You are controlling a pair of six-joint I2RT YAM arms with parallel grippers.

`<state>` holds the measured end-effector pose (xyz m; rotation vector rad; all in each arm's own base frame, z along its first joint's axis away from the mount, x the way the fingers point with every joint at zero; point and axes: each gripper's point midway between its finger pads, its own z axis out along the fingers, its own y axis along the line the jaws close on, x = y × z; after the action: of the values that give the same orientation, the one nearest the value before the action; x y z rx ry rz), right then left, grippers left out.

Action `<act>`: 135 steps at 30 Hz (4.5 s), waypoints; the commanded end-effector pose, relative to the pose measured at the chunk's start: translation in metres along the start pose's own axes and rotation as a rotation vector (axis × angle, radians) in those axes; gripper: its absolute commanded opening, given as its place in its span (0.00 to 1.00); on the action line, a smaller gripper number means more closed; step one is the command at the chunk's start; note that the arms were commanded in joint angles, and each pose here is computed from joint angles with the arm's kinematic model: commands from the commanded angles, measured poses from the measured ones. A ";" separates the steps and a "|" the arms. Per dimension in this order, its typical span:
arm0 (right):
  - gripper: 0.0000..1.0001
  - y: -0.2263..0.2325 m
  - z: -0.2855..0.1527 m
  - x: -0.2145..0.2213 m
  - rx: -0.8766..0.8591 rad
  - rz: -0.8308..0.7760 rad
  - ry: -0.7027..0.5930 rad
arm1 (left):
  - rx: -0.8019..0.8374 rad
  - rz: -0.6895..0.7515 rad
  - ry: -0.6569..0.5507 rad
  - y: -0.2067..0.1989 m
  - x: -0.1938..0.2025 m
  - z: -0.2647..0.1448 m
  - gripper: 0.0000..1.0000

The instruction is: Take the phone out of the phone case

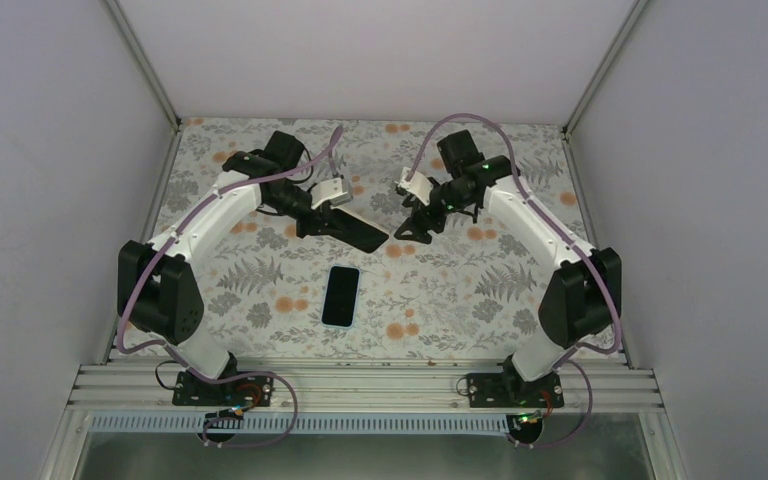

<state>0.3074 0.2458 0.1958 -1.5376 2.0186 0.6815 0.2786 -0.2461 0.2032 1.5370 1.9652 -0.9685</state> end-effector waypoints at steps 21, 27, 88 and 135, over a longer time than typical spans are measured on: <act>0.92 -0.018 0.028 -0.003 0.025 0.023 -0.014 | 0.052 0.054 -0.075 -0.016 -0.019 -0.007 0.02; 0.92 -0.028 0.024 -0.007 0.052 0.019 -0.018 | 0.064 0.056 -0.071 -0.019 -0.017 -0.006 0.02; 0.91 0.020 -0.005 0.016 -0.071 -0.072 0.003 | 0.117 0.077 -0.028 -0.026 -0.012 0.011 0.02; 0.87 -0.022 0.052 -0.019 0.102 -0.056 -0.012 | 0.318 0.100 -0.142 -0.065 -0.039 -0.001 0.02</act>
<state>0.3008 0.2666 0.1552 -1.6025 2.0588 0.6815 0.2580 -0.2484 0.1866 1.6877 2.0005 -1.0454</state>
